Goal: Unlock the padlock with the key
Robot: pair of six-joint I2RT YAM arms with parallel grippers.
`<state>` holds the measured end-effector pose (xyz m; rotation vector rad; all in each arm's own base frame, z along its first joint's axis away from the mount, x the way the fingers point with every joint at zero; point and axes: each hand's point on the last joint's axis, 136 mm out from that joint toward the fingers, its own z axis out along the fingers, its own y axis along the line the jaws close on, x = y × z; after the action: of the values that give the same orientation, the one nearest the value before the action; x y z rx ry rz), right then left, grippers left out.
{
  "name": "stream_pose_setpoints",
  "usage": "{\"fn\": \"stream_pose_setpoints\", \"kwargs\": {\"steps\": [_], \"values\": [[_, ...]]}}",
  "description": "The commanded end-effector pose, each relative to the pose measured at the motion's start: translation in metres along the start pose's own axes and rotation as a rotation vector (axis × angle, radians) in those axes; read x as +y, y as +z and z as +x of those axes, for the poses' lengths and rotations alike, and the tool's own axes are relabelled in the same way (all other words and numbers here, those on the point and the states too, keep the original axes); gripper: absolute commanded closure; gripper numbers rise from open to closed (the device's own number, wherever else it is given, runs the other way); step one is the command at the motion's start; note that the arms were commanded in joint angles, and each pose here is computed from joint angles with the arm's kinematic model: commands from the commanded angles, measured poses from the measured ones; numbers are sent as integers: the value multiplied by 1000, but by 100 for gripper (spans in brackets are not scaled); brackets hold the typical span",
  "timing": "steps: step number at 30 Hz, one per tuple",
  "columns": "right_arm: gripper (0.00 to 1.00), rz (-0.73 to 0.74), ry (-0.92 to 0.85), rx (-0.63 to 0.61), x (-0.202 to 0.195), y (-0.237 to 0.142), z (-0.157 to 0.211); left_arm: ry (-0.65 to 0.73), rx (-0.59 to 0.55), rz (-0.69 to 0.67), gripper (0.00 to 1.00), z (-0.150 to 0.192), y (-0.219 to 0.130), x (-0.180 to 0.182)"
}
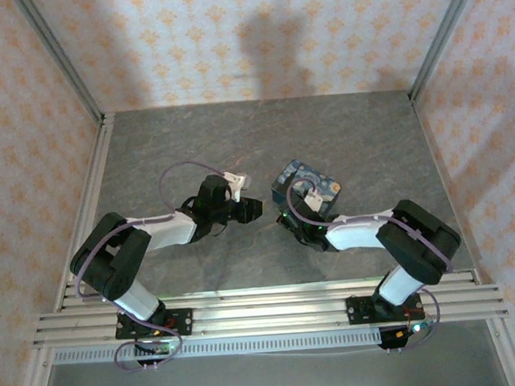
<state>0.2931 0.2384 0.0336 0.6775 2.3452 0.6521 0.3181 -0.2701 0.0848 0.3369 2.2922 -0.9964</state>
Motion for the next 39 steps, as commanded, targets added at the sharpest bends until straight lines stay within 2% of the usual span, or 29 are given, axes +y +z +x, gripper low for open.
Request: {"fn": "stream_pose_setpoints", "kwargs": {"steps": [1,11,23,39], "values": [[94,21,-41,66,-4,11,14,16,2,-27,66,3,-6,5],[76,41,-20,48,-10,8,13,27,6,-44,66,5,-9,7],[75,33,-24,66,-5,5,20,31,10,-53,66,7,-9,9],[65,34,16,74,-6,2,22,36,9,-66,66,9,-12,11]]}}
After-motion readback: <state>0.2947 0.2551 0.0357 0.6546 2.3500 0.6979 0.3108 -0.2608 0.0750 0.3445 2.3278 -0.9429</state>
